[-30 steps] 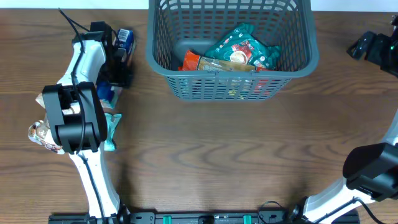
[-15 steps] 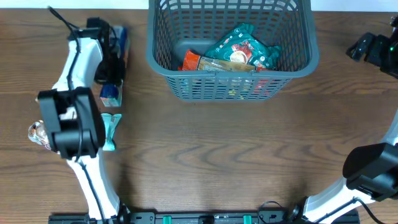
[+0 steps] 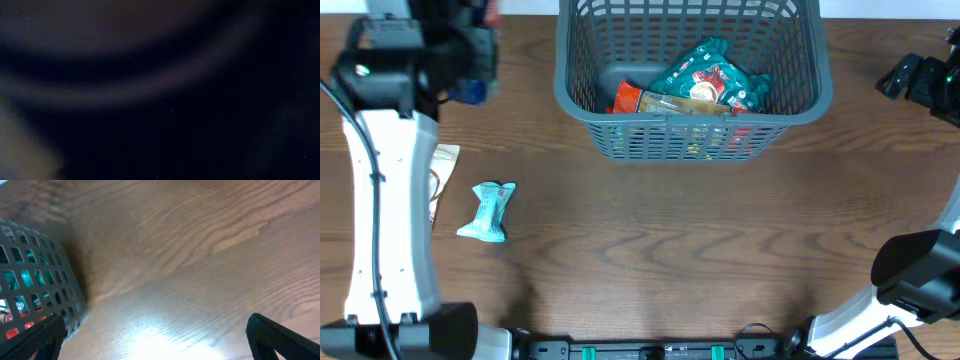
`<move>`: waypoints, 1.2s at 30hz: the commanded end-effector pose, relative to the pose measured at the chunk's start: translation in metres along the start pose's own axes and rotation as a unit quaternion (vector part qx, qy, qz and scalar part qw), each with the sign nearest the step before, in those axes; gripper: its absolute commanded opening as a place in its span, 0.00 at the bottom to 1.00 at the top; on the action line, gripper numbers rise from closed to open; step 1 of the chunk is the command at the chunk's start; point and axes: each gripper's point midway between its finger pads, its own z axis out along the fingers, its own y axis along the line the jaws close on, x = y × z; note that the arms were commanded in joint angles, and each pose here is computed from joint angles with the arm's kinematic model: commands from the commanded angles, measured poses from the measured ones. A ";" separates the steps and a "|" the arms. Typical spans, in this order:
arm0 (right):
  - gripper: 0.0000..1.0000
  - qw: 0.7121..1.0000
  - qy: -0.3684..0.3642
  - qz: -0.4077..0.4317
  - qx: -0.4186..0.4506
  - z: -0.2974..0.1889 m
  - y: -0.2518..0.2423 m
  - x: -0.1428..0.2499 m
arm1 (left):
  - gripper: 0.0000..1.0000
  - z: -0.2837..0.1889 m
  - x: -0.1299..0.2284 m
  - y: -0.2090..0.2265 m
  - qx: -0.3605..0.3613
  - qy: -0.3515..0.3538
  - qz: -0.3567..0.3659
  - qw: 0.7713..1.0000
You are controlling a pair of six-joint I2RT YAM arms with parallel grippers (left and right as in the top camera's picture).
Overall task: Pack container
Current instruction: 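Lift the box with the left gripper and place it in the basket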
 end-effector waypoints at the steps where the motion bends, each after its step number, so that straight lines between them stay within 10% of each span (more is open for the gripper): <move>1: 0.99 1.000 -0.002 0.000 0.004 0.004 -0.004 -0.002 | 0.06 0.001 -0.023 -0.062 0.053 -0.042 0.233 0.970; 8: 0.99 1.000 -0.003 0.000 0.004 0.004 -0.004 -0.003 | 0.06 -0.002 -0.072 -0.140 0.045 -0.145 0.422 0.894; 22: 0.99 1.000 0.002 0.000 0.004 0.004 -0.004 0.000 | 0.09 0.148 -0.023 -0.179 0.107 -0.057 0.418 0.900; 28: 0.99 1.000 0.007 0.000 0.004 0.004 -0.004 0.002 | 0.35 0.181 0.010 -0.186 0.131 -0.002 0.375 0.918; 29: 0.99 1.000 0.007 0.000 0.004 0.004 -0.004 0.002 | 0.46 0.182 0.013 -0.186 0.133 0.004 0.374 0.918; 30: 0.99 1.000 0.007 0.000 0.004 0.004 -0.004 0.002 | 0.84 0.182 0.017 -0.186 0.136 0.011 0.373 0.918; 31: 0.99 1.000 0.007 0.000 0.004 0.004 -0.004 0.002 | 0.99 0.181 0.020 -0.186 0.138 0.016 0.373 0.917; 36: 0.99 1.000 0.007 0.000 0.004 0.004 -0.004 0.002 | 0.98 0.174 0.017 -0.176 0.114 0.023 0.376 0.919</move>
